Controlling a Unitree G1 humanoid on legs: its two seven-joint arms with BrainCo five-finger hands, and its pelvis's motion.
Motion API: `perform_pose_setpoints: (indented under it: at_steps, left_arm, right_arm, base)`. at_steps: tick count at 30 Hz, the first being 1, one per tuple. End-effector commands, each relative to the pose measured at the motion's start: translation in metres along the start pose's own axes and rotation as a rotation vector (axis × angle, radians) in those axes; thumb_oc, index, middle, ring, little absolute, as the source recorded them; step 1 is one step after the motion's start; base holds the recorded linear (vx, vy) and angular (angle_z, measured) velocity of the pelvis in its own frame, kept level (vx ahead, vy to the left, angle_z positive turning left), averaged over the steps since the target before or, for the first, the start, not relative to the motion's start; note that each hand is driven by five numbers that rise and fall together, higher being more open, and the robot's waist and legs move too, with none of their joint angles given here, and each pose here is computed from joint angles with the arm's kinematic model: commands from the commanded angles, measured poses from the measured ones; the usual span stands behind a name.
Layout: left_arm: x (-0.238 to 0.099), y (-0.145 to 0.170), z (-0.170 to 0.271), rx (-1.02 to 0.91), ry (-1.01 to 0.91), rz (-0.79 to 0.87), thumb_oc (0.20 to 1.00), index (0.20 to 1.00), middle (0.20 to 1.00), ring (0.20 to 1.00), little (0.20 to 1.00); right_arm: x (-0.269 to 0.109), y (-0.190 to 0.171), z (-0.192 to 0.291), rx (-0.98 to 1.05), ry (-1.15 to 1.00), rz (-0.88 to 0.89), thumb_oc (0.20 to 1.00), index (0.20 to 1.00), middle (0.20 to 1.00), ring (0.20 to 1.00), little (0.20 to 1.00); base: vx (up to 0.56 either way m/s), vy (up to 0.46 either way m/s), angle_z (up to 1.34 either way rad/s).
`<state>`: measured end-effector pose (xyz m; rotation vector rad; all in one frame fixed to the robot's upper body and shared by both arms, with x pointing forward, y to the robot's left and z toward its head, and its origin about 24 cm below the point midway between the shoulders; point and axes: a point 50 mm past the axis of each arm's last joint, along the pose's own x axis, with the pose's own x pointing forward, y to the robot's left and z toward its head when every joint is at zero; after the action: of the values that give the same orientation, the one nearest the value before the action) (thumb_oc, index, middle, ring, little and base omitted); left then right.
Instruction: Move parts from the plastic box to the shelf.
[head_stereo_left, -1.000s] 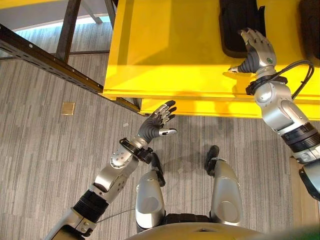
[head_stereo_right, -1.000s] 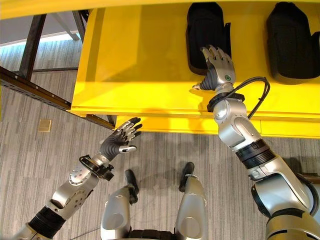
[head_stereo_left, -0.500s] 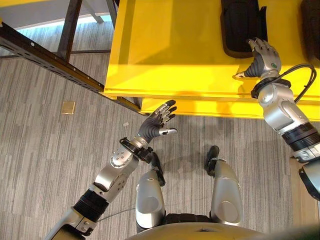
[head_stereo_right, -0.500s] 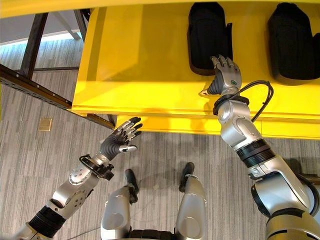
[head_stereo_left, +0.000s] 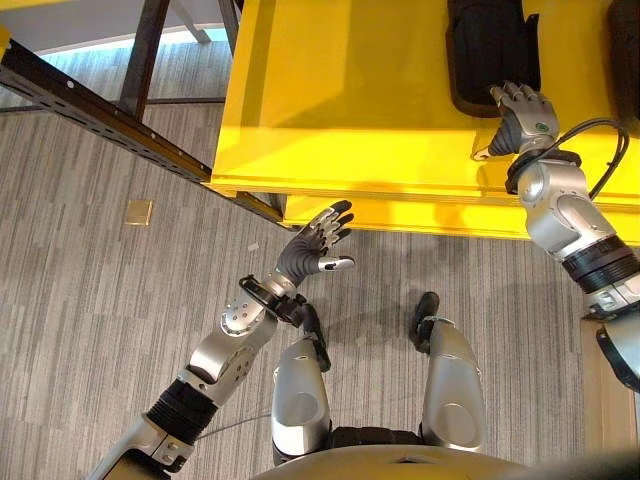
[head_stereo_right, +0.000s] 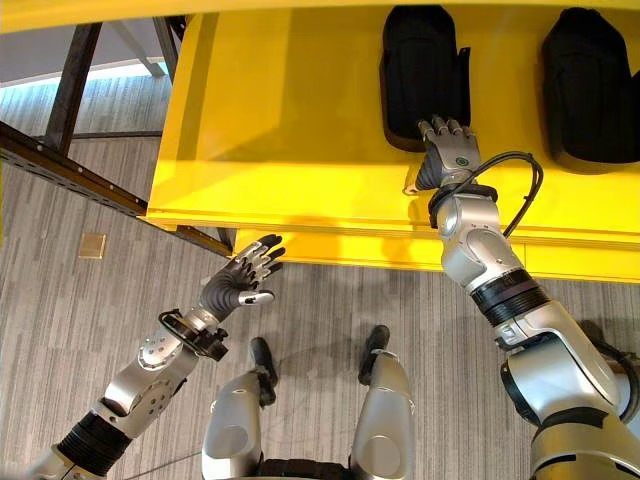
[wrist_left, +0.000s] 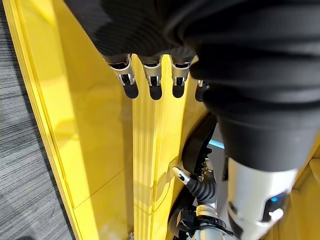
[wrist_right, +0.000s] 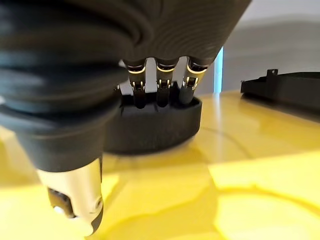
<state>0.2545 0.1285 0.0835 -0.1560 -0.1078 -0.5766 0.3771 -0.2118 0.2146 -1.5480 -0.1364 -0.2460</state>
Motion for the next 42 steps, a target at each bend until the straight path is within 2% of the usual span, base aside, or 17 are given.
perform_pose_setpoints:
  at_steps: [1, 11, 42]
  left_arm:
    - [-0.004, -0.011, 0.012, -0.036, -0.074, -0.054, 1.000, 1.000, 1.000, 1.000, 1.000]
    - [-0.008, -0.008, 0.012, -0.021, -0.067, -0.066, 1.000, 1.000, 1.000, 1.000, 1.000]
    - [-0.007, -0.009, 0.016, -0.022, -0.078, -0.060, 1.000, 1.000, 1.000, 1.000, 1.000]
  right_arm:
    - [0.012, -0.034, 0.010, -0.083, -0.024, -0.087, 1.000, 1.000, 1.000, 1.000, 1.000]
    - [0.014, -0.021, -0.001, -0.143, 0.042, 0.040, 1.000, 1.000, 1.000, 1.000, 1.000]
    - [0.011, -0.009, 0.002, -0.102, 0.055, 0.075, 1.000, 1.000, 1.000, 1.000, 1.000]
  base:
    - [0.00, 0.000, 0.00]
    - [0.00, 0.000, 0.00]
    - [0.00, 0.000, 0.00]
